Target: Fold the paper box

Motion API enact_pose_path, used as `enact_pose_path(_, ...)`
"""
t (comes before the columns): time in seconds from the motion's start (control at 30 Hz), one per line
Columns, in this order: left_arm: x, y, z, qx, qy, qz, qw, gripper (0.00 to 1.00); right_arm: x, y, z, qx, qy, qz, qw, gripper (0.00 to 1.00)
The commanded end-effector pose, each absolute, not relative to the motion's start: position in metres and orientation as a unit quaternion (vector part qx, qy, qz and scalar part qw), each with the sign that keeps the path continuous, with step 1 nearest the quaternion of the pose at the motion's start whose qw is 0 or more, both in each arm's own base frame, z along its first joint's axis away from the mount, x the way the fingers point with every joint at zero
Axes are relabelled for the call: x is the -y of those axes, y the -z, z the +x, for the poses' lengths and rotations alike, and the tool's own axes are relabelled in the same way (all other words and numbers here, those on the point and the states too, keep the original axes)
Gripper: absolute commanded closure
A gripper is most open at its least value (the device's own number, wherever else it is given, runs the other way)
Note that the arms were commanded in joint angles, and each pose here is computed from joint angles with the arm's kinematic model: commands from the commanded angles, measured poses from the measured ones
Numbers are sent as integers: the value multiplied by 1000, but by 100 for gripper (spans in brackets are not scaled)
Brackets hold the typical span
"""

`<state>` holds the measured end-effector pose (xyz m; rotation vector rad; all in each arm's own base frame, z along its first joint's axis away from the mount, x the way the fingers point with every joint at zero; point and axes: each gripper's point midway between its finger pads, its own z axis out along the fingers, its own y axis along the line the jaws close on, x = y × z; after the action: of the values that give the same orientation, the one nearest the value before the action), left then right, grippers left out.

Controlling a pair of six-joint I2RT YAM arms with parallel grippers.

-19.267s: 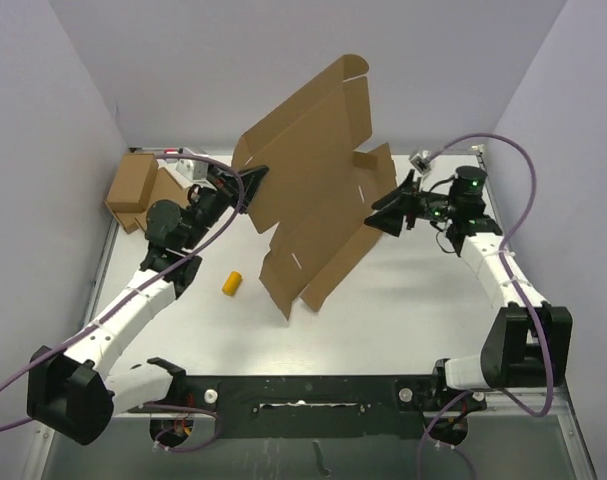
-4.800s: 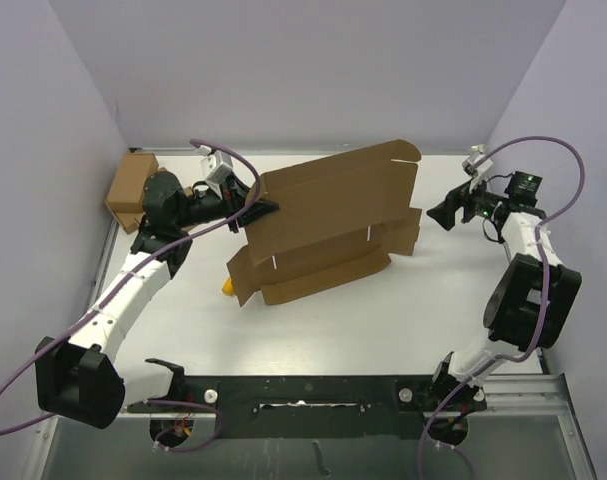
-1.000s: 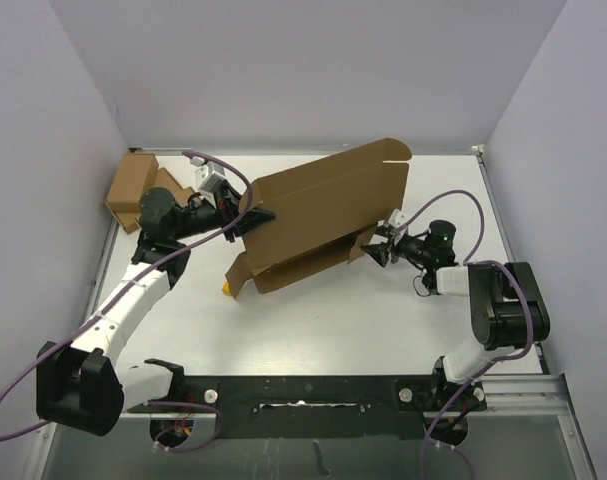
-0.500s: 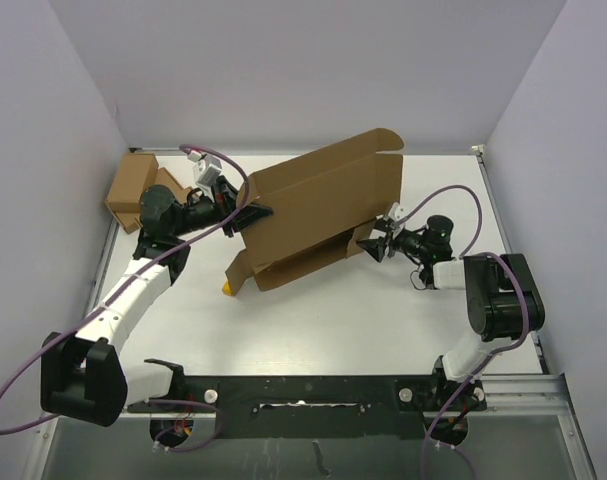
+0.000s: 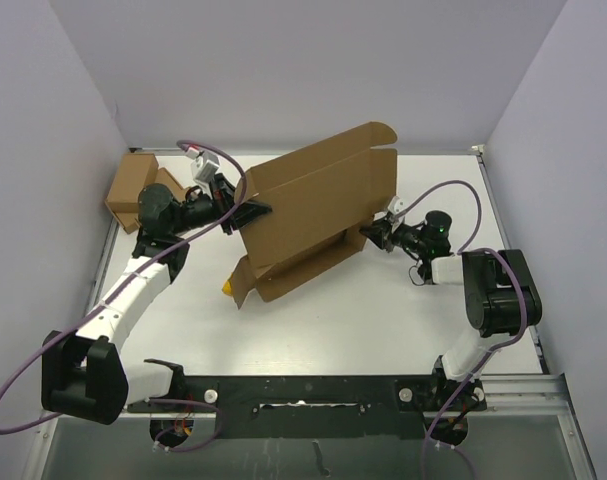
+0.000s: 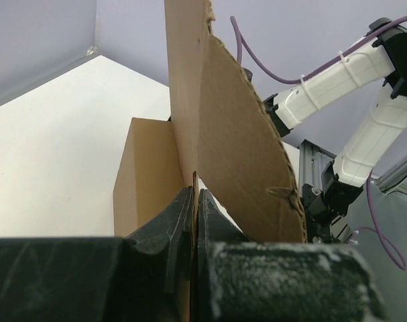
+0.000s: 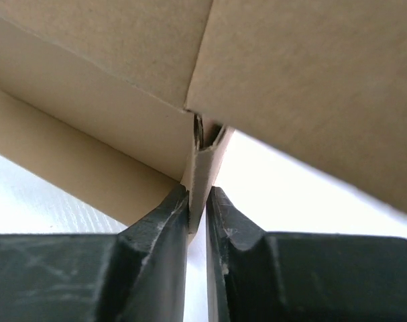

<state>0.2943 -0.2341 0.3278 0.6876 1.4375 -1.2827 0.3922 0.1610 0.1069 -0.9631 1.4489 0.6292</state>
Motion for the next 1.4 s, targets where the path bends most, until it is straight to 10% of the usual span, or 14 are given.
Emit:
enact_pose_path(0.0,236,-351,298,-583,536,290,537,100,-173,-142,393,-578,-273,-448,625,92)
enact_pose_path(0.63,207,-337,329,-640,495,75,583,100,-127,-139,339,-782,-271,-451,333,100)
enact_pose_path(1.37,220,-230,344,-726,438,-37,528,100,-102,-77,353,-871,-182,-416,188,89)
